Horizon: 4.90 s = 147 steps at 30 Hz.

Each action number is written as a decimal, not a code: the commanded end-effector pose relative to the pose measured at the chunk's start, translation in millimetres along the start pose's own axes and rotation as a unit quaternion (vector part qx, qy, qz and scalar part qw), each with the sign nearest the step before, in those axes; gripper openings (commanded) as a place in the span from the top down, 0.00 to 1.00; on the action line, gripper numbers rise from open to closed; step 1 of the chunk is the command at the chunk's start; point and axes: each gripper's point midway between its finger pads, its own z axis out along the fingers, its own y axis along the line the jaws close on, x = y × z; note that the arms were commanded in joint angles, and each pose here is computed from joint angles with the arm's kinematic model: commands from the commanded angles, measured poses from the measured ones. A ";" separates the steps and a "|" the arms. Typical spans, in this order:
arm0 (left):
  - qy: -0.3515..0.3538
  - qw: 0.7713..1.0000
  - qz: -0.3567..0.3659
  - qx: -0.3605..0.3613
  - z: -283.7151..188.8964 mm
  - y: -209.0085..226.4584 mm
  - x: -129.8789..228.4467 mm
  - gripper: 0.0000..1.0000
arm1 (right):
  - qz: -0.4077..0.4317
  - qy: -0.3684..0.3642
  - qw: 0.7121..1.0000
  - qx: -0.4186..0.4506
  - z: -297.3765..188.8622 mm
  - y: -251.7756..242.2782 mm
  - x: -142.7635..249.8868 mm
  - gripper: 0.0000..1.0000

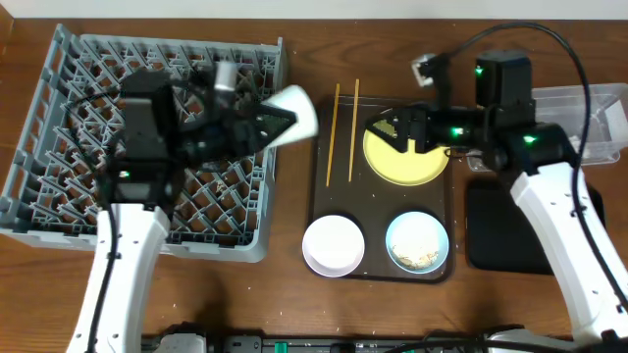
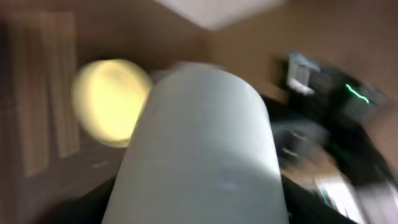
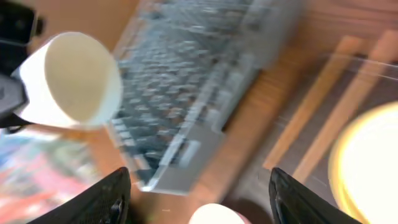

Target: Sort waste into correct bins and load items into the dishwasher

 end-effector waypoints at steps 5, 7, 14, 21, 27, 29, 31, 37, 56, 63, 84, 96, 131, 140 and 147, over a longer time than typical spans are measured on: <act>-0.131 0.952 -0.043 -0.275 -66.0 72.0 -25.2 0.47 | 0.010 0.010 0.991 0.134 -12.9 -29.7 16.0 0.30; -0.152 0.911 -0.063 -0.379 -101.5 87.9 -20.1 0.46 | 0.010 0.026 0.987 0.158 -10.7 -32.9 25.8 0.29; -0.162 0.810 -0.129 -0.549 -167.8 121.3 11.3 0.42 | -0.006 0.041 0.983 0.177 -2.4 -29.4 34.4 0.27; -0.133 0.779 -0.196 -0.581 -184.2 154.4 27.0 0.42 | -0.004 0.050 0.982 0.181 2.5 -32.6 37.4 0.26; -0.076 0.777 -0.254 -0.571 -168.2 187.8 47.8 0.41 | -0.003 0.051 0.982 0.182 2.7 -33.3 37.9 0.25; -0.058 0.773 -0.263 -0.575 -163.0 198.2 52.7 0.41 | -0.004 0.050 0.982 0.181 3.1 -33.3 37.2 0.25; -0.038 0.768 -0.275 -0.577 -158.1 207.7 58.7 0.41 | -0.004 0.050 0.982 0.182 3.1 -33.6 37.5 0.25; -0.016 0.759 -0.288 -0.584 -150.7 224.4 60.1 0.37 | -0.003 0.052 0.982 0.182 3.0 -33.7 38.4 0.24; 0.000 0.843 -0.218 -0.491 -128.3 184.1 35.2 0.10 | 0.001 0.061 0.979 0.195 1.5 -37.2 43.5 0.23; 0.021 0.942 -0.012 -0.334 -92.2 96.2 1.9 0.11 | 0.046 0.142 0.959 0.240 15.7 -53.4 87.5 0.41; 0.023 0.929 0.095 -0.358 -85.2 73.6 3.0 0.10 | 0.237 0.307 0.803 0.453 65.8 -133.6 229.0 0.75; 0.022 0.929 0.096 -0.358 -85.1 73.5 2.7 0.10 | 0.215 0.302 0.841 0.393 54.4 -129.4 202.9 0.99; 0.021 0.929 0.096 -0.358 -84.9 73.5 2.2 0.10 | 0.205 -0.221 0.946 -0.121 -134.3 -171.0 98.2 0.99; 0.021 0.929 0.096 -0.357 -84.9 73.4 2.2 0.10 | 0.238 -0.217 0.940 -0.110 -134.7 -176.3 105.6 0.99; 0.021 0.929 0.096 -0.357 -84.8 73.3 1.7 0.10 | 0.230 -0.216 0.944 -0.094 -134.7 -182.2 106.3 0.99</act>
